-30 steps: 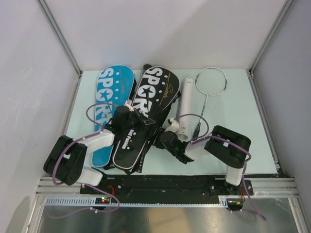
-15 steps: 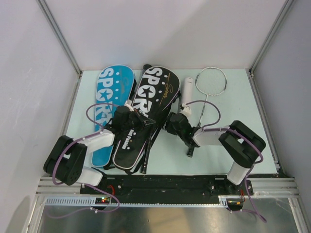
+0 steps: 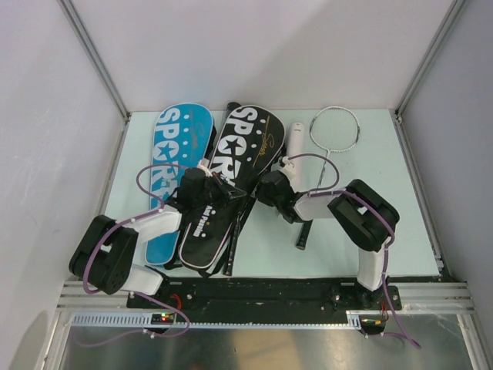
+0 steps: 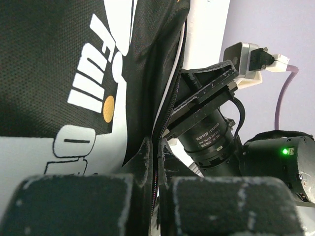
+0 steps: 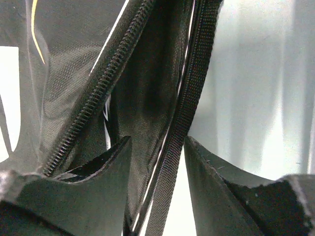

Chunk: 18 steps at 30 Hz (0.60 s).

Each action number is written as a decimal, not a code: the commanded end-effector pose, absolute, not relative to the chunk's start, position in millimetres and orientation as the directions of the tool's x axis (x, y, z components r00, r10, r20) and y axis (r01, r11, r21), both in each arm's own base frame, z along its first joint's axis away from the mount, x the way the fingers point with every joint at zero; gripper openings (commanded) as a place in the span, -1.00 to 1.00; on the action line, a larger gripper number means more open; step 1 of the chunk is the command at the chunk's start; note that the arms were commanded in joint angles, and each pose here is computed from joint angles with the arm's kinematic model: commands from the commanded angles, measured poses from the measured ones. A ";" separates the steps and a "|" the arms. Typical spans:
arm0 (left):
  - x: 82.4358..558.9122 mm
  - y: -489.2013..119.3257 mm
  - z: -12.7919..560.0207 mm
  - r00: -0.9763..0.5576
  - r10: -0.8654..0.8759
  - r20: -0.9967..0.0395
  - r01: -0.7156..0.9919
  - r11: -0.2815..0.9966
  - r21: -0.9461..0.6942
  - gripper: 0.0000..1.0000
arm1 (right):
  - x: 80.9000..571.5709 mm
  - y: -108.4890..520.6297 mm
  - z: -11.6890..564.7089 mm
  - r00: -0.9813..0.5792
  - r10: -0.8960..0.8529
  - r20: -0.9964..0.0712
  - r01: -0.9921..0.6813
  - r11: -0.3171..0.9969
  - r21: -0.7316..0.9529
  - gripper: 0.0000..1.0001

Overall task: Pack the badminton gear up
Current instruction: Adjust the racket in the racket bag.

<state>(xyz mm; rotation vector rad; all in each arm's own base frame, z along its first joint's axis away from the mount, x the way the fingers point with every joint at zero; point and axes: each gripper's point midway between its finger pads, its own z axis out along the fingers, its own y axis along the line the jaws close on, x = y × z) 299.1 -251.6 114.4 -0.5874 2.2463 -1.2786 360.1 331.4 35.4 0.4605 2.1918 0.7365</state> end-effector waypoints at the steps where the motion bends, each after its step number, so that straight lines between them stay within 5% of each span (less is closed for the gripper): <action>1: 304.9 -253.4 130.0 -0.769 -0.603 -0.213 -0.099 0.441 -0.892 -1.00 | 355.6 339.5 17.5 -0.653 0.558 -0.512 0.147 0.757 0.637 0.00; 6: 306.1 -253.3 133.0 -0.763 -0.610 -0.212 -0.100 0.436 -0.895 -0.99 | 350.3 346.2 4.9 -0.661 0.575 -0.482 0.196 0.753 0.629 -0.15; 11: 308.3 -254.7 136.2 -0.762 -0.612 -0.211 -0.098 0.430 -0.897 -1.00 | 353.9 338.0 10.3 -0.638 0.573 -0.515 0.204 0.770 0.605 -0.91; 18: 312.6 -256.1 171.1 -0.743 -0.621 -0.247 -0.026 0.396 -0.918 -1.00 | 360.3 316.4 104.5 -0.537 0.488 -0.688 0.020 0.822 0.568 -1.00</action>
